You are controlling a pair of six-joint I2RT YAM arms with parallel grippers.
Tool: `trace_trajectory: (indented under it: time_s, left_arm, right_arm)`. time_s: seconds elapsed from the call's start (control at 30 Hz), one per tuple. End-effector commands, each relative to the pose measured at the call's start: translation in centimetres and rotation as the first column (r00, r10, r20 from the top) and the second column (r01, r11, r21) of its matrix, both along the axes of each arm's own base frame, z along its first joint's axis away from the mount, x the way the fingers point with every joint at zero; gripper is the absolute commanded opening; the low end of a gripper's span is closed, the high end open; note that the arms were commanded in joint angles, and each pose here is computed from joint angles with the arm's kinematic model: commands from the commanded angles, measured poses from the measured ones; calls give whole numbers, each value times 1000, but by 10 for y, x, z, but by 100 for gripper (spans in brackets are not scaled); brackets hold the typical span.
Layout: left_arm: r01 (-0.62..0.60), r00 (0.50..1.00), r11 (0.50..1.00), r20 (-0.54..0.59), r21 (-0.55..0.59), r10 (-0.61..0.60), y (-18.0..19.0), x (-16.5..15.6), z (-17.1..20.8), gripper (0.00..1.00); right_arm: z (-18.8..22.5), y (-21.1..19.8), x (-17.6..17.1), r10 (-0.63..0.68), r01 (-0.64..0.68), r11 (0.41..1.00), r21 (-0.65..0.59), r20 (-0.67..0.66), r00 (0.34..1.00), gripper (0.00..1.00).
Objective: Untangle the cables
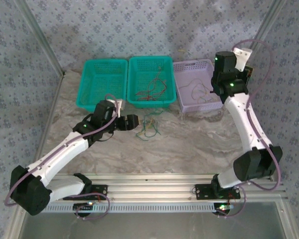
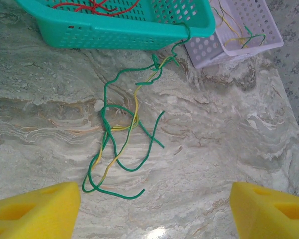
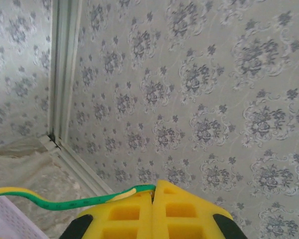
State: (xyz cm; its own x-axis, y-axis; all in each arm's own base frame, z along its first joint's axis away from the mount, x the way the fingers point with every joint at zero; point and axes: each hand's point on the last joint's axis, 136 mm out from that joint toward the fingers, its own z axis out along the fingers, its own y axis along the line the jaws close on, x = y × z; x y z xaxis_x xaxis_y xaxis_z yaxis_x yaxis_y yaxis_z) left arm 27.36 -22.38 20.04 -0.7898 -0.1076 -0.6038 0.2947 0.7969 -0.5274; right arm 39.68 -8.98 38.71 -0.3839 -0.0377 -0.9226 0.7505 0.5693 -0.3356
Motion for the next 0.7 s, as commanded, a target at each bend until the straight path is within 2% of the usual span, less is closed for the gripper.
trace_trajectory:
  time_s: [0.0, 0.27, 0.43, 0.67]
  left_arm:
    - [22, 1000, 1000, 15, -10, -22, -7, -1, 9, 79]
    - [47, 999, 999, -1, -1, -47, -16, -5, -1, 79]
    - [55, 998, 998, 2, 8, -55, -21, -4, -3, 79]
    - [71, 997, 997, -12, 16, -71, -25, -8, -11, 80]
  right_arm:
    - [-18, -7, 12, -59, 55, 997, -56, -73, 996, 0]
    - [-67, -15, 42, -105, 91, 993, -78, -198, 974, 0]
    - [-96, 9, 58, -65, 41, 995, -96, -258, 964, 0]
    - [-140, 28, 83, -81, 16, 986, -167, -386, 919, 0]
